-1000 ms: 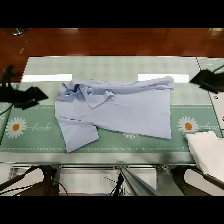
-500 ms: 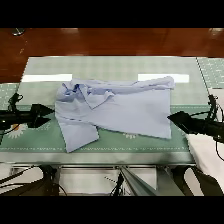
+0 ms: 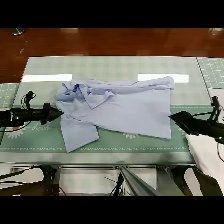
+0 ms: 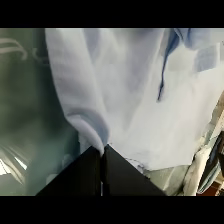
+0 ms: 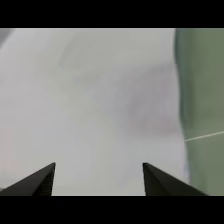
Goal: Fold the shirts.
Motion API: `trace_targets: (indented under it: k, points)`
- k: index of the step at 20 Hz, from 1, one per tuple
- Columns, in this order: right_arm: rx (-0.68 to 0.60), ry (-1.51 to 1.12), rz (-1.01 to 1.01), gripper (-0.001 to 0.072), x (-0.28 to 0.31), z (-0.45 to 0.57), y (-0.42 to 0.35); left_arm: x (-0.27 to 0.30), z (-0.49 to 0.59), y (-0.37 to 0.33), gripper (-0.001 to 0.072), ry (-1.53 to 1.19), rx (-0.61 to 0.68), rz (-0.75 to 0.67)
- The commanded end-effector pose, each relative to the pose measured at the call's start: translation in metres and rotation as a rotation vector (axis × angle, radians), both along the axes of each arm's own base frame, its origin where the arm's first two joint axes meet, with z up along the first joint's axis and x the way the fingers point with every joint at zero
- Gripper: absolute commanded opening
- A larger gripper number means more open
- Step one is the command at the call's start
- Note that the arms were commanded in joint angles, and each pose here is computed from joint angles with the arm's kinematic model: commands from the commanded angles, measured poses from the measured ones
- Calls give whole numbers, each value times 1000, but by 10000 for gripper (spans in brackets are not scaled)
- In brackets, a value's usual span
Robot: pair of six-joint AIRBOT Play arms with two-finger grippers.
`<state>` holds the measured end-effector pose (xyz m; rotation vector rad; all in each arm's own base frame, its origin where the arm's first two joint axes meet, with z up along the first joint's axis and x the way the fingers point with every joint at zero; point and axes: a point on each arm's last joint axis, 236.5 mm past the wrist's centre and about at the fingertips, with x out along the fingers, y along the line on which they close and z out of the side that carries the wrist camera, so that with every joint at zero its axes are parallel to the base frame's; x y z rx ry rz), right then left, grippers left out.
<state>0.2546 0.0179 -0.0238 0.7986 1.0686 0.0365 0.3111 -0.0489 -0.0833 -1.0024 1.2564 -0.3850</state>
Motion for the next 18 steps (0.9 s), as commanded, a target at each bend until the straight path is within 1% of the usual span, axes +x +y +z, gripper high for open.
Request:
trace_targets:
  k: [1,2,3,6,10,12,15,18]
  points:
    - [-251,150,-90,628,-27,-2,-78,-3,9,-11,23,-30,-34,-70]
    - [-288,255,-112,628,-52,-11,-93,-3,10,-11,23,-32,-35,-72]
    - [-280,348,-133,628,-72,-23,-93,-3,10,-11,23,-32,-35,-72]
    - [-117,450,-28,628,-97,-51,-46,-3,10,-11,23,-31,-35,-71]
    - [-18,531,120,628,-102,-66,-13,-3,9,-10,23,-35,-31,-71]
    - [-19,509,108,628,-89,-75,-13,-3,9,-10,23,-34,-31,-72]
    - [56,387,40,627,-51,-73,-4,-3,9,-10,23,-34,-31,-72]
    - [117,334,24,626,-30,-69,2,-3,9,-10,23,-35,-31,-72]
